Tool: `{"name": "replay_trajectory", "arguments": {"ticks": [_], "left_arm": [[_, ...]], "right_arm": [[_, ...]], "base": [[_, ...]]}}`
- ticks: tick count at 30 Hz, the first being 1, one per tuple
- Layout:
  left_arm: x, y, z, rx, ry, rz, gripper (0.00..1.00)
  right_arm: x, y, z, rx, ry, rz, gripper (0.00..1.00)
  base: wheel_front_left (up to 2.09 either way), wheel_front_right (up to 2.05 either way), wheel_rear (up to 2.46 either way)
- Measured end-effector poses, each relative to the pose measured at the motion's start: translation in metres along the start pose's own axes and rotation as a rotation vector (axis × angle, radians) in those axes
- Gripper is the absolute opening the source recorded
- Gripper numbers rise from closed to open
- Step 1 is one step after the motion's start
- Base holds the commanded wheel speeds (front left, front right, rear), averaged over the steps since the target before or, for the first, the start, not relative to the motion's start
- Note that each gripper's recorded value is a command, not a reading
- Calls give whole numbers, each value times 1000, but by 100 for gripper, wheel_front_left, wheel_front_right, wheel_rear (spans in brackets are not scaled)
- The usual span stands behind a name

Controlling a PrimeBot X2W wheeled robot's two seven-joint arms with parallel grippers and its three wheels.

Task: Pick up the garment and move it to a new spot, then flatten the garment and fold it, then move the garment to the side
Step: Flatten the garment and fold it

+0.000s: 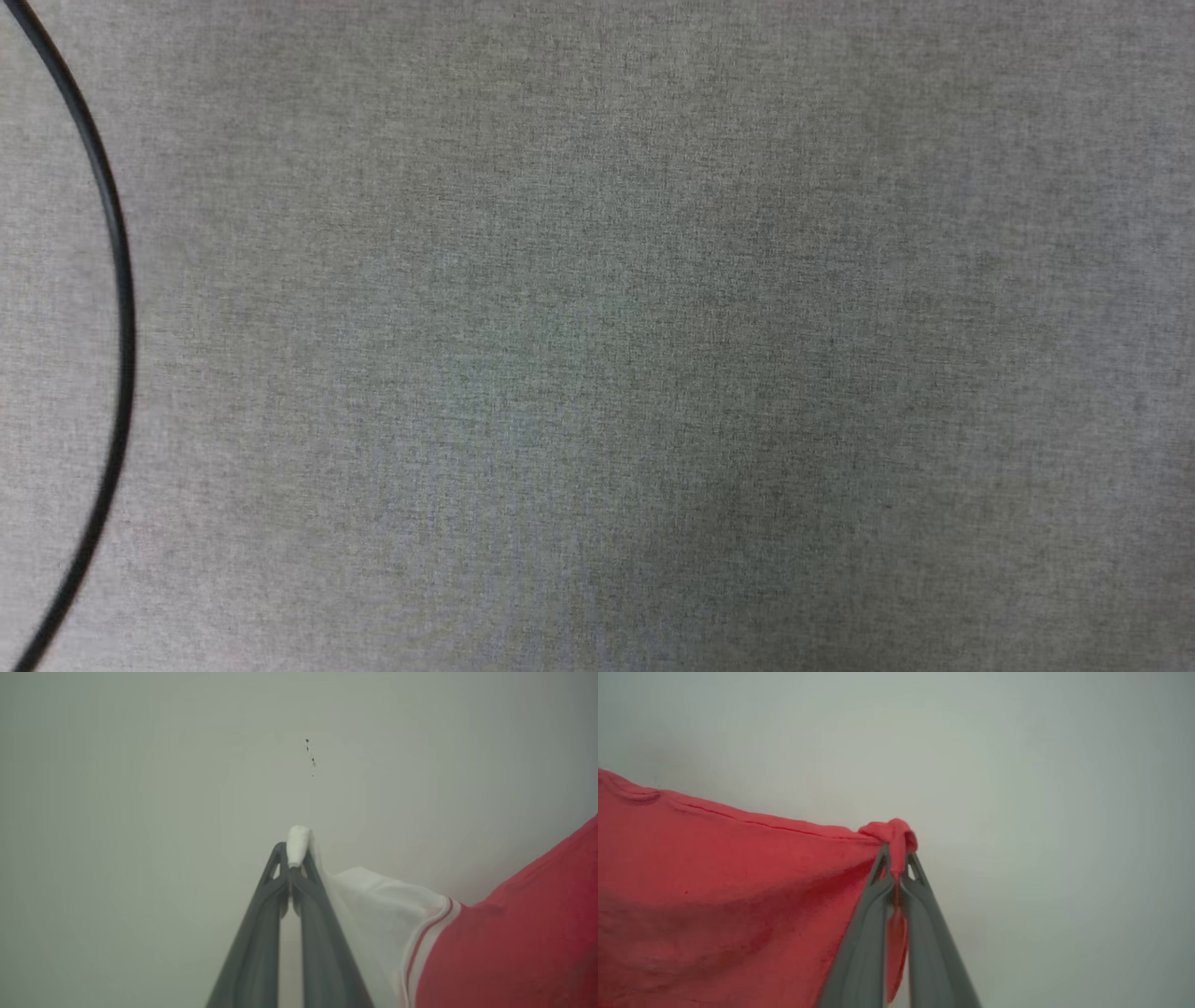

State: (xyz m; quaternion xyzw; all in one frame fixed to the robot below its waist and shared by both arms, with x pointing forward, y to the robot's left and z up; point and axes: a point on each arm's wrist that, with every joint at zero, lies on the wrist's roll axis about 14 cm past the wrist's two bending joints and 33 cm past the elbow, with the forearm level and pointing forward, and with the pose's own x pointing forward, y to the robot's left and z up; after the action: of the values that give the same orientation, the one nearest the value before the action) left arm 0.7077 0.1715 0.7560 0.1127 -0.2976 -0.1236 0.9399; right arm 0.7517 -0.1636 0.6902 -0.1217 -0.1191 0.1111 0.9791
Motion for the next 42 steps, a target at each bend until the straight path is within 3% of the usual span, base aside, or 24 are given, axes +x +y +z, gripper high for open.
{"name": "replay_trajectory", "arguments": {"ticks": [8,17,27,42], "left_arm": [[-51,-9,-69,-75,154,-3,0],[-131,-22,-92,-136,266,6,0],[-244,-56,-78,-230,409,56,0],[-392,-96,-34,-404,648,180,0]], "right_arm": [[-26,33,-79,54,141,102,0],[-101,68,-138,142,297,217,0],[-201,95,-158,195,454,292,0],[-333,121,-149,216,632,345,0]], "base": [[0,0,0],[0,0,0],[0,0,0],[0,0,0]]}}
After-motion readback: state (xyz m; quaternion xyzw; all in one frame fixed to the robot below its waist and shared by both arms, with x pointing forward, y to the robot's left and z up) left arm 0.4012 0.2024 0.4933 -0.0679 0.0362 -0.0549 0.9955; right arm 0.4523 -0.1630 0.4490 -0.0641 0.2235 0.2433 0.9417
